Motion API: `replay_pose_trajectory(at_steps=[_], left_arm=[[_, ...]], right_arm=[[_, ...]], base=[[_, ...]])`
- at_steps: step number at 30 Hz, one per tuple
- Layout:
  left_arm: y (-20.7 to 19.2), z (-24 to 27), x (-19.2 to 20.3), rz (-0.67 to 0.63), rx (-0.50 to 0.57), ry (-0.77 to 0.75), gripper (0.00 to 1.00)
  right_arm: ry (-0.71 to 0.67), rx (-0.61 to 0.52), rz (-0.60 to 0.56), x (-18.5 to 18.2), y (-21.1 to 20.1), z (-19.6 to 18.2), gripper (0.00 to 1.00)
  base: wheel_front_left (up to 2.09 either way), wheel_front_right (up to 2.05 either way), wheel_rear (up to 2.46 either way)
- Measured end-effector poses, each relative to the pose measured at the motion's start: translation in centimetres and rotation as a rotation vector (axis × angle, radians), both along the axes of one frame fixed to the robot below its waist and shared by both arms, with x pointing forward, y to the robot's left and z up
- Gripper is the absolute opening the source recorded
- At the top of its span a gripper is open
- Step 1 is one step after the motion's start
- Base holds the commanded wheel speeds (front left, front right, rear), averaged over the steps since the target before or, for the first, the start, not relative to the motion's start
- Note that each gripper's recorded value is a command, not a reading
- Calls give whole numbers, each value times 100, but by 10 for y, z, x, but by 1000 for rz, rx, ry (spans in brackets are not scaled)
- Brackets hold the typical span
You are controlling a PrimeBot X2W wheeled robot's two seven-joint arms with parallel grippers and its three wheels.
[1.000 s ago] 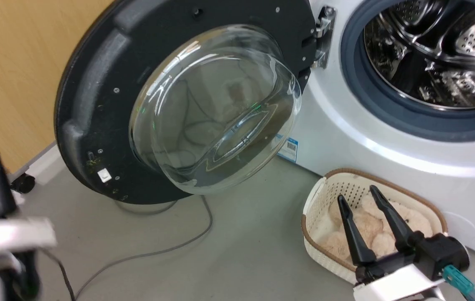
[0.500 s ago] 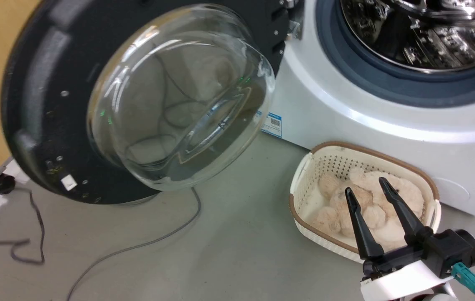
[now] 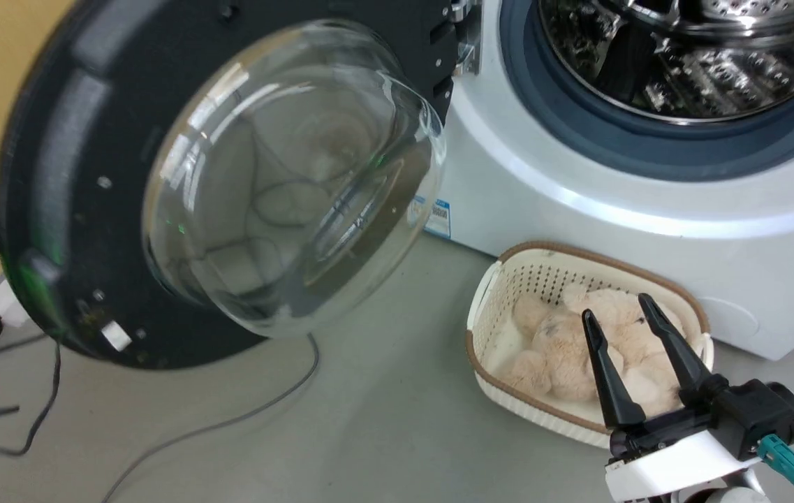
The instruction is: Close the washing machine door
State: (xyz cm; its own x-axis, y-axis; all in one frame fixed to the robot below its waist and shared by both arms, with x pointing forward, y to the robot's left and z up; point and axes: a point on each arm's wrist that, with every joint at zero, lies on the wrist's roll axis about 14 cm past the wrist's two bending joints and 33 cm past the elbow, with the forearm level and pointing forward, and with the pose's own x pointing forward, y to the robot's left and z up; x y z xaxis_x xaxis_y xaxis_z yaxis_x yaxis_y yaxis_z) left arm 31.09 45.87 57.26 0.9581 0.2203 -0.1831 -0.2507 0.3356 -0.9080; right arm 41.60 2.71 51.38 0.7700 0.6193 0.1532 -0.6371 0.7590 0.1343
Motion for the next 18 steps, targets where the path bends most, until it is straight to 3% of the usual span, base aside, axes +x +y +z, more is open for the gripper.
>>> replay_pose_trajectory(at_steps=[8,18], left_arm=[[-67,-17,-7,-272,-60,-8,0],[-155,-32,-12,-491,-129,-35,0]], right_arm=[[-27,9,-55,-7,-15,15,100],[-52,11,-172,-20,-54,28,100]], base=[[0,0,0],[0,0,0]])
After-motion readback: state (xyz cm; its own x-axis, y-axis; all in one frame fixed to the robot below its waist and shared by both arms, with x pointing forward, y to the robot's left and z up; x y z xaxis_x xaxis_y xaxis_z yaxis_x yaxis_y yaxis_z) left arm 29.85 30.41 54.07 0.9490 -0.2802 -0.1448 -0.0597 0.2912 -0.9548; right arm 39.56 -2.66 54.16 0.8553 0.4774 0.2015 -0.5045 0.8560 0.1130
